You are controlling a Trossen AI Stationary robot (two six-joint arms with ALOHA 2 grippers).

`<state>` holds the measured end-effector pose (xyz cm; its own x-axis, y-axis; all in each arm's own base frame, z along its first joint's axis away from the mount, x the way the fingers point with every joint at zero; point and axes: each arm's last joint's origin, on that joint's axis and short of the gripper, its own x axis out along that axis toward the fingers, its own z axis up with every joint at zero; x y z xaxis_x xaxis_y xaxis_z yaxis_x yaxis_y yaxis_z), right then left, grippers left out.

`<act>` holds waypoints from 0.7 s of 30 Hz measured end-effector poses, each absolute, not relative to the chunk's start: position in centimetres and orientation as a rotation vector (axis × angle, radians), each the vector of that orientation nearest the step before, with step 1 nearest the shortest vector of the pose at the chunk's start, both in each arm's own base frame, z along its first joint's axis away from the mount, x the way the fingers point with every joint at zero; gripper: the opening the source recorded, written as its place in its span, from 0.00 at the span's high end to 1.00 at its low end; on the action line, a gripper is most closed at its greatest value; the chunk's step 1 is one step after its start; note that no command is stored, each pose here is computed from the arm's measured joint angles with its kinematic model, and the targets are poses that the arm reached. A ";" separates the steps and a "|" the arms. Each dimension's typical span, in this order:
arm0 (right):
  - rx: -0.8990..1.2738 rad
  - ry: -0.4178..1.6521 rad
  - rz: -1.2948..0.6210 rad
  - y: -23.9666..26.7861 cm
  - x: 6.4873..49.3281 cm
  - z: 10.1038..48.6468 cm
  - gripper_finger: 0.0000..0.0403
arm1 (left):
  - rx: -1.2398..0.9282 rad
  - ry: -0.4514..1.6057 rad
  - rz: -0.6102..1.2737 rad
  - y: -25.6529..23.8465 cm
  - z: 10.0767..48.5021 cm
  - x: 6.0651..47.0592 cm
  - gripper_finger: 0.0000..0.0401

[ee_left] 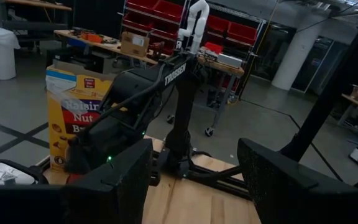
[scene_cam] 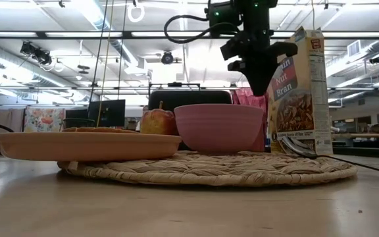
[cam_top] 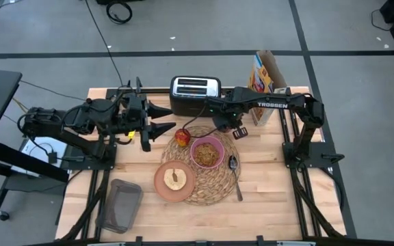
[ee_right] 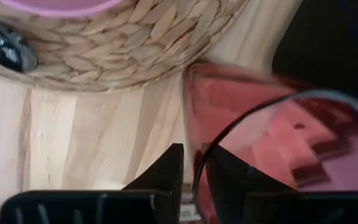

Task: Arrange a breakfast setting
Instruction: Put the cup at the top side of the brown placemat, then adjust the black spoon beside the pink bowl

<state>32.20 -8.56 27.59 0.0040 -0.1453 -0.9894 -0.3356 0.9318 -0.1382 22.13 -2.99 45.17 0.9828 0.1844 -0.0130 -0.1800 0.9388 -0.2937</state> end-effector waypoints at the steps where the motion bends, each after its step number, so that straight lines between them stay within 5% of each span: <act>1: -0.378 1.582 0.155 -8.5 32.1 27.7 0.81 | -0.298 -0.015 0.186 -3.0 45.2 22.1 0.40; 16: -0.108 1.369 0.033 -2.8 28.7 37.7 0.67 | -0.292 0.007 0.158 -3.6 45.0 21.9 0.40; 21: -0.072 1.328 0.090 3.2 26.4 35.1 0.67 | -0.292 0.012 0.121 -4.4 45.1 21.7 0.40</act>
<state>26.41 3.21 35.11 0.2381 0.0246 -0.9709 -0.1068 0.9943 -0.0010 21.70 -4.41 45.06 0.9926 0.1177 -0.0294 -0.1211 0.9504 -0.2865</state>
